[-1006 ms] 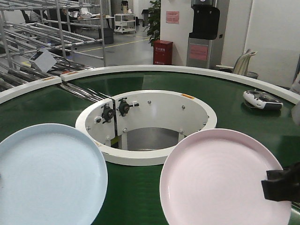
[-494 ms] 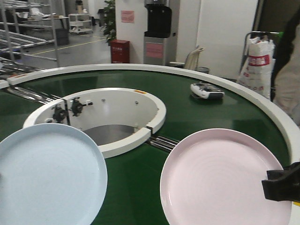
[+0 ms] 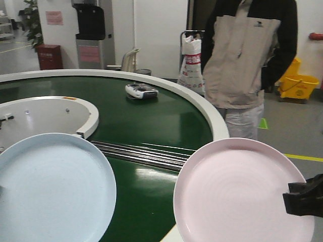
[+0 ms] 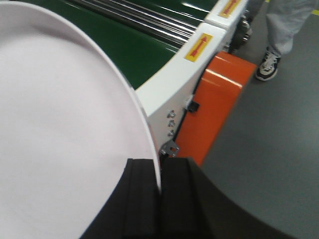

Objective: Grab plate from conveyor and place on tray
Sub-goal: 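Hold both plates up while the base drives to the steel table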

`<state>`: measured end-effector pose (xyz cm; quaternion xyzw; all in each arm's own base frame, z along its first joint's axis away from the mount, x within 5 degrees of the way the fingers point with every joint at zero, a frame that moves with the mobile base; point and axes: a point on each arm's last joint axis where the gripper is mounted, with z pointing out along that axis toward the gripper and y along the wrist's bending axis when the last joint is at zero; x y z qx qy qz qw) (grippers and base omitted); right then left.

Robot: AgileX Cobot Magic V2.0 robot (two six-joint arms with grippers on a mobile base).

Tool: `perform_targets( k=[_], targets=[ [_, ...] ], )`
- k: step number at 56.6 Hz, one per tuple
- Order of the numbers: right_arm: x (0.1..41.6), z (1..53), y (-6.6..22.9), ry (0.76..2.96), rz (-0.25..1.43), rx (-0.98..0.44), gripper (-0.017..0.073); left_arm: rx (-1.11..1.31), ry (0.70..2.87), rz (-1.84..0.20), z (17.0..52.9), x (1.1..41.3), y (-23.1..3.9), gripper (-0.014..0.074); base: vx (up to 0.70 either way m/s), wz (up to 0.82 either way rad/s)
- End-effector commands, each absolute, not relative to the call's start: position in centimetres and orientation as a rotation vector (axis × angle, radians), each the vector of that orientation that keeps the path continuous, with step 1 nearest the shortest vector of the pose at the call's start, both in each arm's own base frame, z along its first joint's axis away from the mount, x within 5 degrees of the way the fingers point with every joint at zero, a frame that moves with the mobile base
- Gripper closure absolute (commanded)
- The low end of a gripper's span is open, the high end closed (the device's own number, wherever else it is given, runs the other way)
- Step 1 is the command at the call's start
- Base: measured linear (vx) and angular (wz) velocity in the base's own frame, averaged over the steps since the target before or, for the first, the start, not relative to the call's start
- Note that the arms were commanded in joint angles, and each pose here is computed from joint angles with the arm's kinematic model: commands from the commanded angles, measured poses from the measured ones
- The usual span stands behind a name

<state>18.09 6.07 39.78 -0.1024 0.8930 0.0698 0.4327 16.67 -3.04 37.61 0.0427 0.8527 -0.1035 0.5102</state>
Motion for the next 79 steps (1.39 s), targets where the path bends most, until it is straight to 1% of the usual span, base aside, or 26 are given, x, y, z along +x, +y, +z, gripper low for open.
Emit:
perform_targets(
  k=[1,38,59,79],
  targets=[
    [18.06,41.39,5.95,2.115,0.183,-0.250,0.0568,0.076,1.931,-0.276,39.45,16.56,-3.09,0.0599,-0.13,-0.52],
    [18.06,41.39,5.95,2.115,0.183,-0.250,0.0568,0.076,1.931,-0.276,39.45,16.56,-3.09,0.0599,-0.09,-0.49],
    [18.05,41.37,5.95,2.117,0.183,-0.250,0.0568,0.076,1.931,-0.276,39.45,16.56,-3.09,0.0599,0.04,-0.75],
    [18.04,41.35,5.94,2.119,0.182,-0.250,0.0568,0.076,1.932,-0.276,39.44,16.56,-3.10,0.0599,0.19,-0.75]
  ],
)
